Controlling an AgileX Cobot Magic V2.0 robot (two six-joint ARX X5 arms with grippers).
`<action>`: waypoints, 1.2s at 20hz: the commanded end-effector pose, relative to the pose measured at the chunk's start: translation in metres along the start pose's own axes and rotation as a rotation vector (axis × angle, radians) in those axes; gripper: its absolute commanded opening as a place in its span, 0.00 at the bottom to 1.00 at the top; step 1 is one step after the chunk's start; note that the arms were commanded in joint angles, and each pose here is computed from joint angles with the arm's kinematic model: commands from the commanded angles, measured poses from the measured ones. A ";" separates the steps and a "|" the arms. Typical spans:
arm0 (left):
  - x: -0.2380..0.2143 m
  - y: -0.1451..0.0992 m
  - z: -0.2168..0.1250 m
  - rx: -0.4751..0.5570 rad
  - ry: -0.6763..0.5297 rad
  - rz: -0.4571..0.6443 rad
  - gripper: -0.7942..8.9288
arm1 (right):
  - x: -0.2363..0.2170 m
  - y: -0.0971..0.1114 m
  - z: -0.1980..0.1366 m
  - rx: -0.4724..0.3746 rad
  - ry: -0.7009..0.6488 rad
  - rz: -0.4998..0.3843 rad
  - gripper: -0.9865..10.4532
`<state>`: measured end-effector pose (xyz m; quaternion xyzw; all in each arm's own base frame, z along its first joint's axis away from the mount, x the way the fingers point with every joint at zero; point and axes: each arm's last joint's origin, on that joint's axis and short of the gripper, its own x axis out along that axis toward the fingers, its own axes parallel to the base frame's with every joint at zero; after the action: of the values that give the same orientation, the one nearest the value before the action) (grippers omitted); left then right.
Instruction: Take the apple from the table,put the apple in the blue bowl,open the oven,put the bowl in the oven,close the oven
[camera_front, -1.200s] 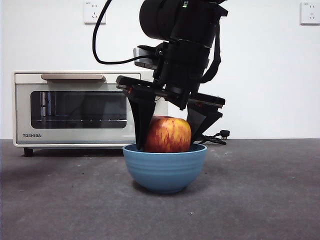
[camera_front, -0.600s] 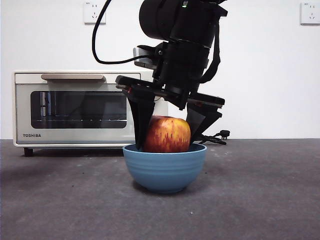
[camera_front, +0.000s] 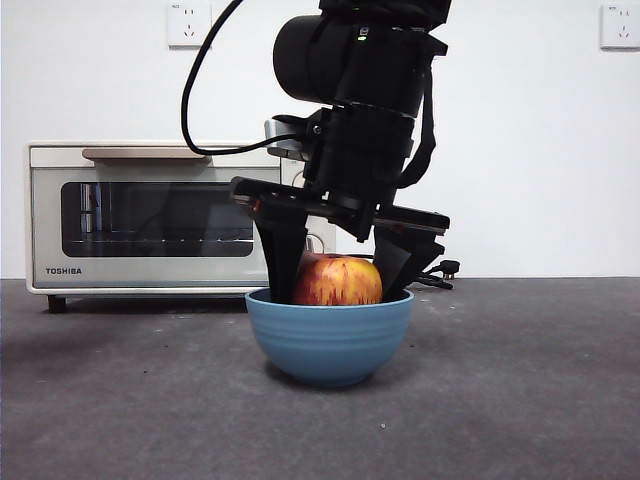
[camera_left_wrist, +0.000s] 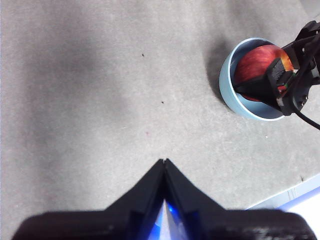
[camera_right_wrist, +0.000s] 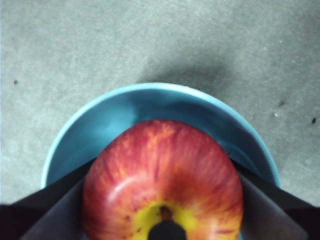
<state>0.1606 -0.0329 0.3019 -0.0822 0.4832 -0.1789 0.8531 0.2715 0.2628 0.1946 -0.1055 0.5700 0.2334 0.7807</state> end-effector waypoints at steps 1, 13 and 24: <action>0.000 0.000 0.000 0.007 0.002 -0.001 0.08 | 0.005 0.001 -0.002 0.013 0.010 0.001 0.58; 0.000 -0.001 0.008 0.055 -0.080 -0.008 0.08 | -0.040 0.013 0.019 -0.011 0.017 0.001 0.58; 0.000 0.008 0.077 0.082 -0.166 0.035 0.08 | -0.110 0.004 0.009 -0.105 -0.024 -0.150 0.08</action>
<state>0.2284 -0.0276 0.3405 -0.0653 0.4057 -0.1719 0.8953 0.2517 0.2451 0.3033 -0.1772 0.5372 0.2055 0.7986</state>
